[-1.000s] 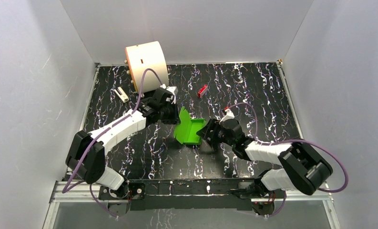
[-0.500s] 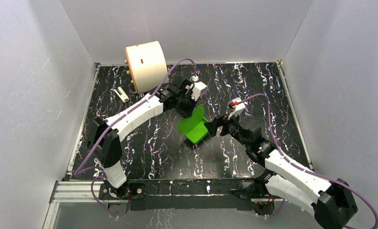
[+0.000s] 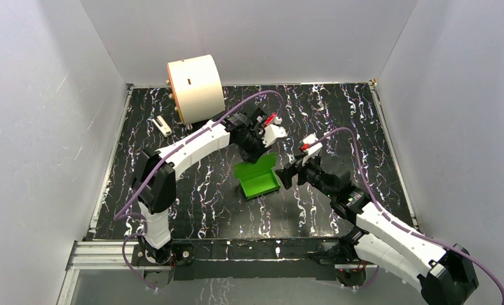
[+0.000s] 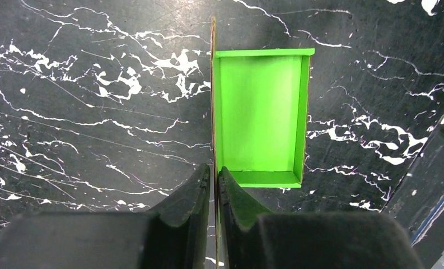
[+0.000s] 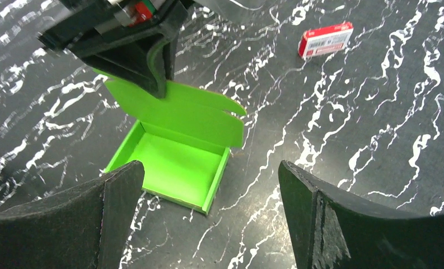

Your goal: Fold the paper box

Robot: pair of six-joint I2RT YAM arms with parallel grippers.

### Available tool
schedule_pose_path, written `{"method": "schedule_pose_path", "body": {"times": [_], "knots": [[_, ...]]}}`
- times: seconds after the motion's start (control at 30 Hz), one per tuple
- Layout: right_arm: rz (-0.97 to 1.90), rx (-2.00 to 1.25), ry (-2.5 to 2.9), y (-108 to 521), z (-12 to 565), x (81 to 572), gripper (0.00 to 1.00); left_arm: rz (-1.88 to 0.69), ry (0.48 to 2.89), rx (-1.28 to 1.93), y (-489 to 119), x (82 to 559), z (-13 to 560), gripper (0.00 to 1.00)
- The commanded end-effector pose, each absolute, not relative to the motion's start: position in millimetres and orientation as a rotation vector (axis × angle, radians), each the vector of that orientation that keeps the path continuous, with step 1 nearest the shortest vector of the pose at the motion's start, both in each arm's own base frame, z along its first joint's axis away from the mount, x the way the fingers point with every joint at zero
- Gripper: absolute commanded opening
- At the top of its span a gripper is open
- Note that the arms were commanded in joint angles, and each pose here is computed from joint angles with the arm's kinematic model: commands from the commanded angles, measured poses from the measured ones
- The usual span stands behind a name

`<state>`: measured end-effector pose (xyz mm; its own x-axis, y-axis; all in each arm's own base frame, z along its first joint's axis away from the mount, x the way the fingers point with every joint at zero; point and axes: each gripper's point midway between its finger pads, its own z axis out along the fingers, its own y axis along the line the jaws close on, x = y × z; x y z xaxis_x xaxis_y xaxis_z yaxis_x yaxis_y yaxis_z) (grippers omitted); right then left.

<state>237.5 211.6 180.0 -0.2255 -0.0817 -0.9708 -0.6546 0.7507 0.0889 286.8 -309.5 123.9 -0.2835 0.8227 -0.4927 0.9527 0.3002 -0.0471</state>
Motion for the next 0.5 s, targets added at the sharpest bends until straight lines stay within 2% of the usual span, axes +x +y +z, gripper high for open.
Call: {"method": "schedule_pose_path", "body": {"times": [0.0, 0.07, 0.17, 0.37, 0.47], "knots": [[0.55, -0.646, 1.72, 214, 171, 243, 0.99, -0.387, 2.121, 1.709, -308, 282, 129, 0.15], [0.542, -0.662, 1.721, 216, 166, 245, 0.98, -0.312, 2.115, 1.683, -305, 286, 129, 0.25], [0.536, -0.728, 1.701, 221, 164, 247, 0.97, -0.251, 2.097, 1.588, -299, 292, 145, 0.35], [0.527, -0.859, 1.675, 231, 164, 252, 0.93, -0.263, 2.064, 1.34, -284, 284, 190, 0.48], [0.515, -0.901, 1.649, 234, 170, 257, 0.9, -0.188, 2.068, 1.145, -263, 287, 206, 0.51]]}}
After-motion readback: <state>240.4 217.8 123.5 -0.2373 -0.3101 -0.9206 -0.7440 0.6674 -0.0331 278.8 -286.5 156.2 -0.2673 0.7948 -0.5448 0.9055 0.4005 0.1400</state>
